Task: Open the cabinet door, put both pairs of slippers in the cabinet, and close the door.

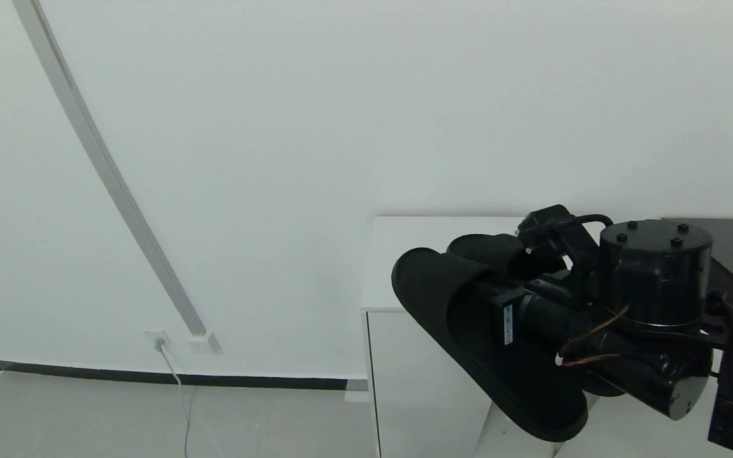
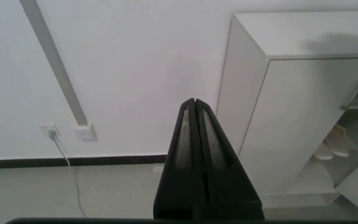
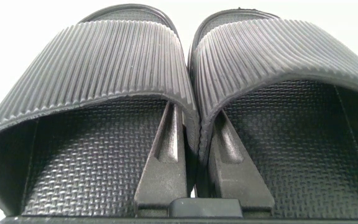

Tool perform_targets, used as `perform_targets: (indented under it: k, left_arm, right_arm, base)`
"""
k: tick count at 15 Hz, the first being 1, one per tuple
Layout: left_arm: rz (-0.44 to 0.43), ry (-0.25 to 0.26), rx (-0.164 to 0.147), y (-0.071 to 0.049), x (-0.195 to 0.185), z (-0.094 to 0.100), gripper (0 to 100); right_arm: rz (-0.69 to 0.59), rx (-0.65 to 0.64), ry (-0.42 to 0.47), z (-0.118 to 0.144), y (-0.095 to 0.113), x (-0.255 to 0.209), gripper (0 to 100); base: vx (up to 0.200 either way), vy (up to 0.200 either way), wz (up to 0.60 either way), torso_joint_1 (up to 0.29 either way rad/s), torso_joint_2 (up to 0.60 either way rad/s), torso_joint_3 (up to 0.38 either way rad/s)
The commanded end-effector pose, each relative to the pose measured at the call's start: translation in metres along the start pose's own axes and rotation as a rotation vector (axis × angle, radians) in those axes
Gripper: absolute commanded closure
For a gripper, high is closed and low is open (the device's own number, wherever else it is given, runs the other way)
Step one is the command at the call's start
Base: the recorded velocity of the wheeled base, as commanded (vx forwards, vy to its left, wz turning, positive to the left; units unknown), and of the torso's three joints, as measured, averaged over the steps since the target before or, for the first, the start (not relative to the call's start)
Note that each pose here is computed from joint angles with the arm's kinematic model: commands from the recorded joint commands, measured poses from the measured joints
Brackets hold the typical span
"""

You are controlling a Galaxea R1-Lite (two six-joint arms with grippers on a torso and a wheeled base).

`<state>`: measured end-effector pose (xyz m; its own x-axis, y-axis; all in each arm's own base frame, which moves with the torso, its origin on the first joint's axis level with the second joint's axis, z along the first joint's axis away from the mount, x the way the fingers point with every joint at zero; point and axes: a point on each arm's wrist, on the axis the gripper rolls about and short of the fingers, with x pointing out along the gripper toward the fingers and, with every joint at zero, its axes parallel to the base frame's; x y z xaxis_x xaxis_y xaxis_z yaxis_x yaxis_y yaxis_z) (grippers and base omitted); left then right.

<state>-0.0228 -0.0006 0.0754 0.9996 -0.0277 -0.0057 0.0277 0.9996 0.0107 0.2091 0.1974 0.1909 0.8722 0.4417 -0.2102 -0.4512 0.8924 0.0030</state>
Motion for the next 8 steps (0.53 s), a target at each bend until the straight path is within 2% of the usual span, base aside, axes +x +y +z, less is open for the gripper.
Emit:
perform_targets:
  k: [1, 4, 8]
  left_arm:
    - [0.000, 0.000, 0.000, 0.0000, 0.0000, -0.0001, 100]
    - [0.000, 0.000, 0.000, 0.0000, 0.0000, -0.0001, 100]
    - [0.000, 0.000, 0.000, 0.0000, 0.0000, -0.0001, 100]
  right_arm:
    - [-0.013, 0.004, -0.010, 0.0055, -0.0074, -0.0072, 100]
    - [0.009, -0.034, -0.004, 0.0027, -0.0085, -0.0118, 100]
    - [0.026, -0.041, 0.011, -0.0015, -0.0078, -0.0126, 100]
  base:
    - [-0.200, 0.000, 0.00, -0.012, -0.01, 0.002]
    - [-0.200, 0.000, 0.00, -0.001, 0.00, 0.002]
    - [0.000, 0.000, 0.00, 0.000, 0.00, 0.000]
